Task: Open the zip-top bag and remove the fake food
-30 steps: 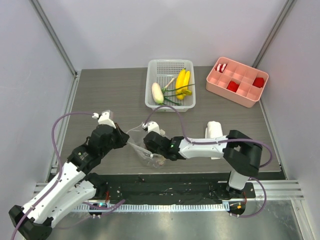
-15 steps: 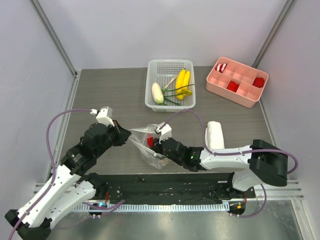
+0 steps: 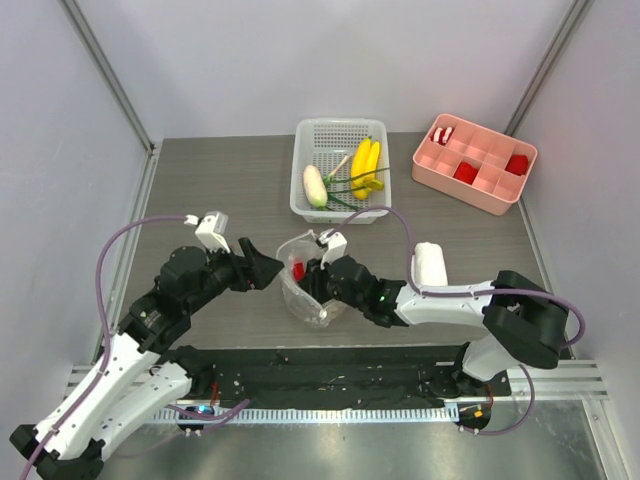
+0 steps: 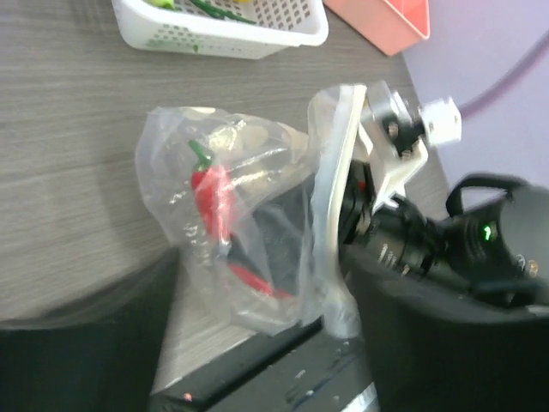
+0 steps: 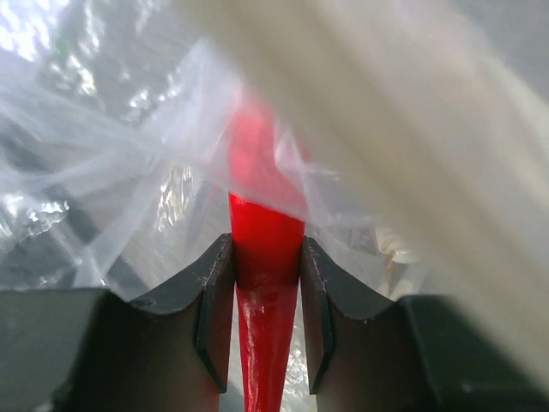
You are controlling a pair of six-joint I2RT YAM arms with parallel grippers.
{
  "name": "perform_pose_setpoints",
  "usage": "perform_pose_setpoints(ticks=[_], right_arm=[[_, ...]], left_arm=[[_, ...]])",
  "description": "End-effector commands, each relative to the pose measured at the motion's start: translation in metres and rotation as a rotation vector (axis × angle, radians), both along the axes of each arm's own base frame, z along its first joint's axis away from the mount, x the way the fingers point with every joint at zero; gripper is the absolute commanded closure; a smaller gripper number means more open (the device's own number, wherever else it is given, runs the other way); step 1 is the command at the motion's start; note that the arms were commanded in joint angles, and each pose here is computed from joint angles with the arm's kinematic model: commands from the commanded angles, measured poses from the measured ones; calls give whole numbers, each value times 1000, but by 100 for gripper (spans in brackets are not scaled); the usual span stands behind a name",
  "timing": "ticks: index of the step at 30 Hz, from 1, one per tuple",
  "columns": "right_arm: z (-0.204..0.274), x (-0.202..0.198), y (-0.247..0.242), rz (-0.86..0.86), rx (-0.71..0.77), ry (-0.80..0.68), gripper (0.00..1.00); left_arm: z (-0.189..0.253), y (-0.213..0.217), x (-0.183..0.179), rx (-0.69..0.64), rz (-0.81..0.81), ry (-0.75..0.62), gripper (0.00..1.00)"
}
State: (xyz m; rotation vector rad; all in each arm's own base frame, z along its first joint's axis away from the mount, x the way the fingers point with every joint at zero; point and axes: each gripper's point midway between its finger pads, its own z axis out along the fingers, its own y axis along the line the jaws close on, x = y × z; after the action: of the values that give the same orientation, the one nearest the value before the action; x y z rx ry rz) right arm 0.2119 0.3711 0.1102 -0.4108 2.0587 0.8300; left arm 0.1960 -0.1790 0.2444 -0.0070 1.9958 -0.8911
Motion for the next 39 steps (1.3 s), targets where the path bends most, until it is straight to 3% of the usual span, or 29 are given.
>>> perform_pose_setpoints(ticks=[1, 4, 6, 9, 10, 14, 20, 24, 29, 39], right_arm=[[34, -3, 20, 114, 297, 120, 99], [42, 5, 17, 141, 416, 202, 99], [47, 7, 16, 150, 446, 222, 99], [69, 1, 21, 207, 527, 257, 99], [75, -3, 23, 227, 549, 281, 99], [103, -10, 21, 294, 654, 309, 99], [122, -1, 5, 266, 786, 400, 99], [122, 11, 5, 226, 809, 431, 99], [126, 16, 12, 237, 844, 461, 99], [126, 2, 7, 292, 863, 505, 99]], left_arm=[[24, 19, 2, -40, 101, -69, 4], [18, 27, -2, -56, 139, -46, 2], [6, 24, -3, -72, 136, -16, 11], [-17, 5, -6, -149, 72, 31, 15], [-33, -2, -12, -160, 27, 64, 13], [-32, -16, -15, -276, -27, 42, 1], [-20, -19, -32, -350, -115, -33, 5], [-18, -25, -42, -391, -187, -61, 10], [-32, -18, -32, -355, -107, -23, 0], [-38, -33, -19, -376, -132, 15, 2]])
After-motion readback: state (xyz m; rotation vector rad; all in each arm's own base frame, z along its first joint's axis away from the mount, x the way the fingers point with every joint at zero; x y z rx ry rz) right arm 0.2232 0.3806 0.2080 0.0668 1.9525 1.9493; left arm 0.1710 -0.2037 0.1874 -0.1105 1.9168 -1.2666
